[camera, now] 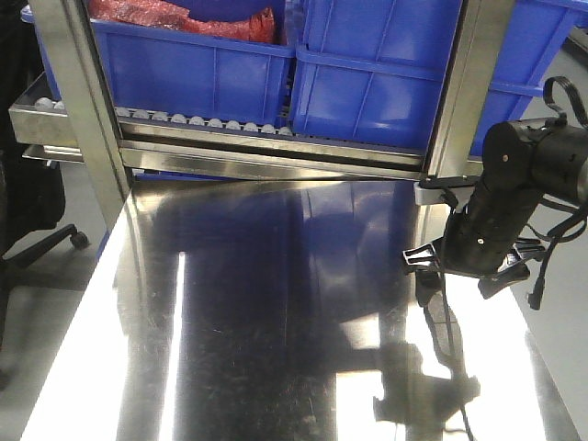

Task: Move and align brake pads A on conveyor
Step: 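Lower the right gripper onto the remaining brake pad and close it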

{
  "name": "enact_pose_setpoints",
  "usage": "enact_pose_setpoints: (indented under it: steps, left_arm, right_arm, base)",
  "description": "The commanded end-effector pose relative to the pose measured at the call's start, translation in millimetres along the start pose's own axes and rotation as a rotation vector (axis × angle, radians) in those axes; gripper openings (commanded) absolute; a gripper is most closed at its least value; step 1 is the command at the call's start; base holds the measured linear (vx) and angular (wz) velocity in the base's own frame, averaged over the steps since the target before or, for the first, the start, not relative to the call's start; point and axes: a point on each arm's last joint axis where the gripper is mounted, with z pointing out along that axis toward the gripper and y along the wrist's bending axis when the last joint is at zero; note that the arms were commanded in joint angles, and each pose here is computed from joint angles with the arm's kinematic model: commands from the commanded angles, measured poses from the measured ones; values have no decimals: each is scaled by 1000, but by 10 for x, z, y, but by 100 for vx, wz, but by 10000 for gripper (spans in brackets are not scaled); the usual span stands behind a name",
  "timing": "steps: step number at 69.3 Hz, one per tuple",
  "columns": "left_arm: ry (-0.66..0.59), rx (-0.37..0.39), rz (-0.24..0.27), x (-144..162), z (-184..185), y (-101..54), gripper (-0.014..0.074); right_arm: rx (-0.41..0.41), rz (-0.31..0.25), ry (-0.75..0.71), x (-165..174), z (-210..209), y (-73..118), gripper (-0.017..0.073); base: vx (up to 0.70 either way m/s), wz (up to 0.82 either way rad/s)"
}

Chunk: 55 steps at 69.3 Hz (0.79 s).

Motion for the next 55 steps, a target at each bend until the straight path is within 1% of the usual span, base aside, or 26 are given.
enact_pose_setpoints:
  steps: [1, 10, 26, 33, 48, 55]
  left_arm:
    - [-112, 27, -6, -135, -80, -31, -6]
    - [-112, 27, -6, -134, -80, -31, -6]
    - [-112, 27, -6, -134, -80, -31, -6]
    - [-112, 27, -6, -134, -80, -31, -6]
    - [-112, 27, -6, -134, -80, -31, -6]
    - [-112, 27, -6, -134, -80, -31, -6]
  right_arm:
    - [20, -1, -92, -45, -225, -29, 592]
    - [27, 10, -61, -20, -203, -36, 592]
    - [39, 10, -10, 32, -214, -46, 592]
    - [61, 0, -17, 26, -215, -66, 592]
    - [56, -1, -105, -64, -200, -80, 592]
    - [57, -6, -94, -91, -117, -92, 592]
  base:
    - [0, 0]
    - [0, 0]
    - [0, 0]
    - [0, 0]
    - [0, 0]
    - [0, 0]
